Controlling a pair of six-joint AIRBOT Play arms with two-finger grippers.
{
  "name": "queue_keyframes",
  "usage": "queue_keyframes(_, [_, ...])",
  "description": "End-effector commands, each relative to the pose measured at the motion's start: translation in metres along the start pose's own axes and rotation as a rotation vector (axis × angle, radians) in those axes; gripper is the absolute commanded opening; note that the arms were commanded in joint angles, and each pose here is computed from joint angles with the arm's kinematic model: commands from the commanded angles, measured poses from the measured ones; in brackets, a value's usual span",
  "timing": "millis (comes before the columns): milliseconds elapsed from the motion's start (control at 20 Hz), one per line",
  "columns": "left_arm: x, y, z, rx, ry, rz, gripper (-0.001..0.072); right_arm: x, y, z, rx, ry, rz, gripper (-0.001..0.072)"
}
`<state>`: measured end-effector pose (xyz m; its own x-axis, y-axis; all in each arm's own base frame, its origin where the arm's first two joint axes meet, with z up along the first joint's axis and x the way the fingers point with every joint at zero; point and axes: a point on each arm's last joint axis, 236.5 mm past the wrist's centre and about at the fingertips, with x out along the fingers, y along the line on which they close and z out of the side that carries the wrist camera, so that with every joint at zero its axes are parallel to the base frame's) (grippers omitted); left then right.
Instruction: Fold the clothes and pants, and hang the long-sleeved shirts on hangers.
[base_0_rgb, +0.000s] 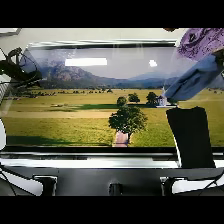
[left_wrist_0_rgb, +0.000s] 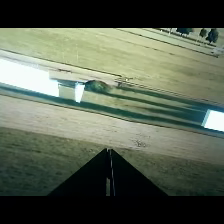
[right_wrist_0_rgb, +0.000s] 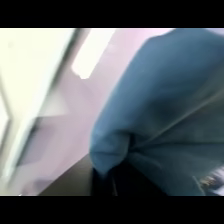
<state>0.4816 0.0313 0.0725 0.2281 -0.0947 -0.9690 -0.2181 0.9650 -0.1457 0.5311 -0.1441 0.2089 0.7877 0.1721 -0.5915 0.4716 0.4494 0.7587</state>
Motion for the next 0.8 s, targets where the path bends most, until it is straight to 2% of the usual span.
queue_keyframes(0, [-0.001,0.001,-0.005,0.000,0.021,0.003,0.0017,-0.028,-0.045,0.000,0.050,-0.030,-0.222,0.0022])
queue_keyframes(150, [-0.001,0.001,-0.008,0.000,0.034,0.004,0.0017,-0.048,-0.062,-0.019,-0.022,0.039,-0.326,0.0021])
queue_keyframes(400, [-0.001,0.002,-0.014,0.001,0.060,0.008,0.0017,-0.097,-0.125,-0.046,-0.084,0.139,-0.634,0.0023])
queue_keyframes(550, [-0.001,0.001,-0.016,0.001,0.065,0.004,0.0017,-0.115,-0.150,-0.065,-0.077,0.137,-0.703,0.0023])
queue_keyframes(750, [-0.001,0.000,-0.018,0.001,0.074,0.003,0.0017,-0.125,-0.206,-0.122,-0.019,0.172,-0.772,0.0023])
